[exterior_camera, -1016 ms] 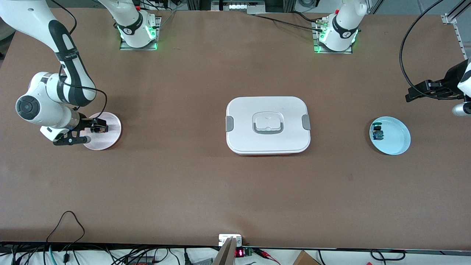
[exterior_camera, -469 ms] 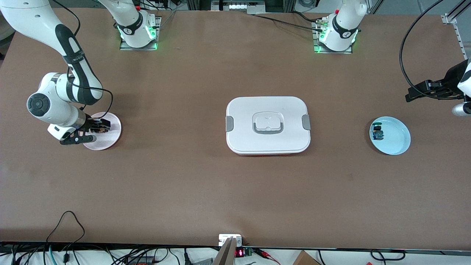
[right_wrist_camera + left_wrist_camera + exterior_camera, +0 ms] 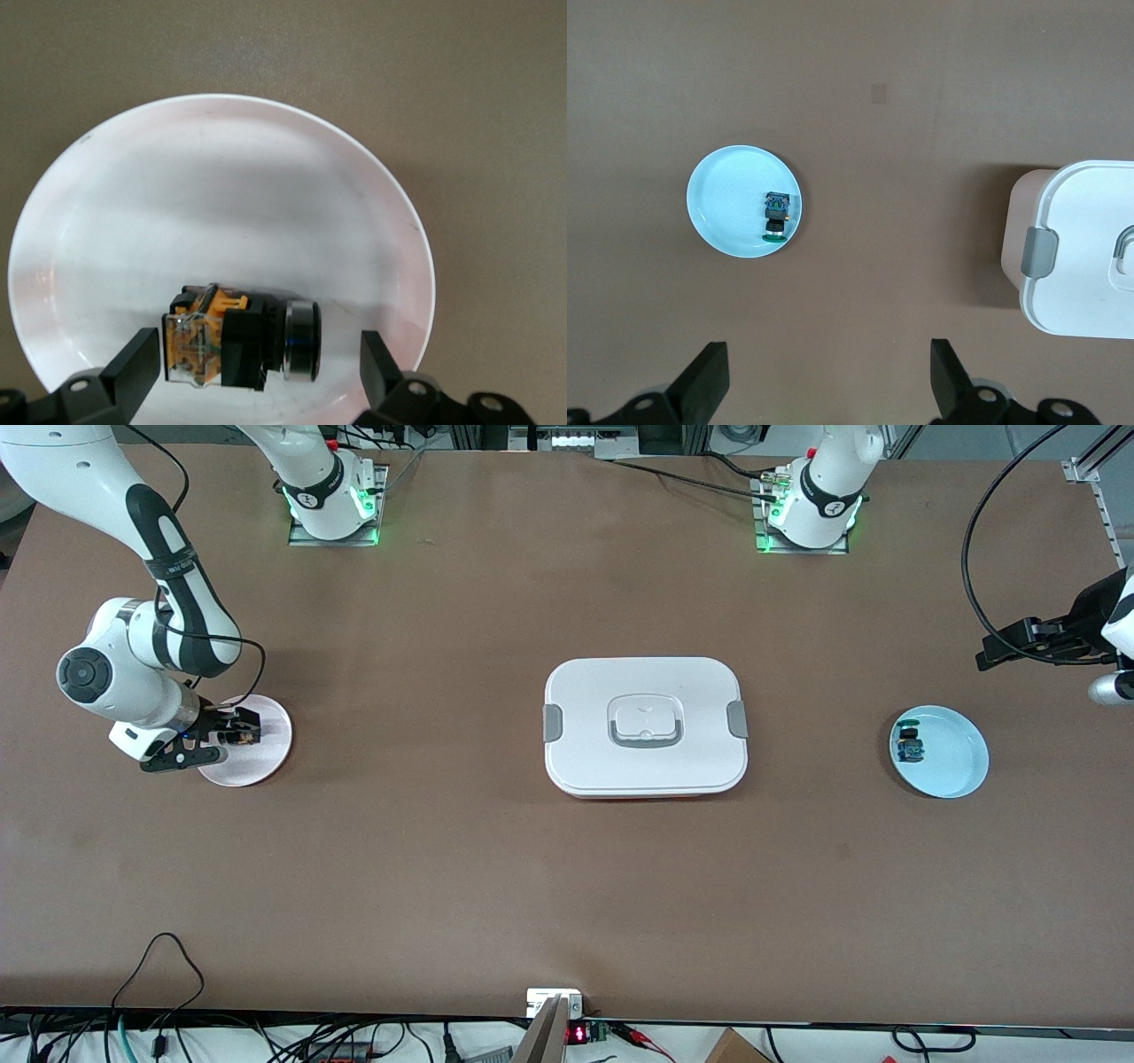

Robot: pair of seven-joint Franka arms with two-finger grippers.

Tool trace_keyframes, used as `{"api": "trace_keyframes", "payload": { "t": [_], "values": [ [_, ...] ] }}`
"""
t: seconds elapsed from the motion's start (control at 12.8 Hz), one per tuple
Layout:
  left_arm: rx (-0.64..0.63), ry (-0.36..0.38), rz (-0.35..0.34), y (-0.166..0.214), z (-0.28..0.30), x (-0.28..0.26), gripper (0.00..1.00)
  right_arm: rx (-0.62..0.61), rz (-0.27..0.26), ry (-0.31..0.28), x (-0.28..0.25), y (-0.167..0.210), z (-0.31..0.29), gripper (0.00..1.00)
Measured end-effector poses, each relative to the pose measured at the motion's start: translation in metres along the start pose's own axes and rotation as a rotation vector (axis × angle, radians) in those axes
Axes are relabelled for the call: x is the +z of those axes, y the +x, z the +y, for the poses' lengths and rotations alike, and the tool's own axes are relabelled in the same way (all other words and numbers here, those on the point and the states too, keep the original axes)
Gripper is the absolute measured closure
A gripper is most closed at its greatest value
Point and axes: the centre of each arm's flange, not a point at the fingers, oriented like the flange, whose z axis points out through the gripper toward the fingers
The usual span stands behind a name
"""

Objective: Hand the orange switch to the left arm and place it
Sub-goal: 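Close the right gripper on the orange switch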

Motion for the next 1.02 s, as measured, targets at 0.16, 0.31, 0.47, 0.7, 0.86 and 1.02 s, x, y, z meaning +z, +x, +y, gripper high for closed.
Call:
{"api": "trace_keyframes", "payload": {
  "t": [0.16,0.31,0.47,0.7,0.86,1.02],
  "values": [
    [0.0,0.0,0.0,0.0,0.0,0.0,0.0,0.0,-0.003,0.001,0.0027,-0.0003,-0.0004,0.0],
    [0.0,0.0,0.0,0.0,0.0,0.0,0.0,-0.001,-0.003,0.001,0.0065,0.0,-0.0007,0.0],
    [0.0,0.0,0.0,0.0,0.0,0.0,0.0,-0.001,-0.003,0.001,0.0073,0.0001,-0.0008,0.0],
    [0.0,0.0,0.0,0.0,0.0,0.0,0.0,-0.002,-0.003,0.002,0.0089,0.0002,-0.0012,0.0],
    [0.0,0.0,0.0,0.0,0.0,0.0,0.0,-0.002,-0.001,0.001,0.0099,0.0005,-0.0013,0.0],
    [0.0,0.0,0.0,0.0,0.0,0.0,0.0,-0.003,0.001,0.0,0.0105,0.0008,-0.0014,0.0]
  ]
}}
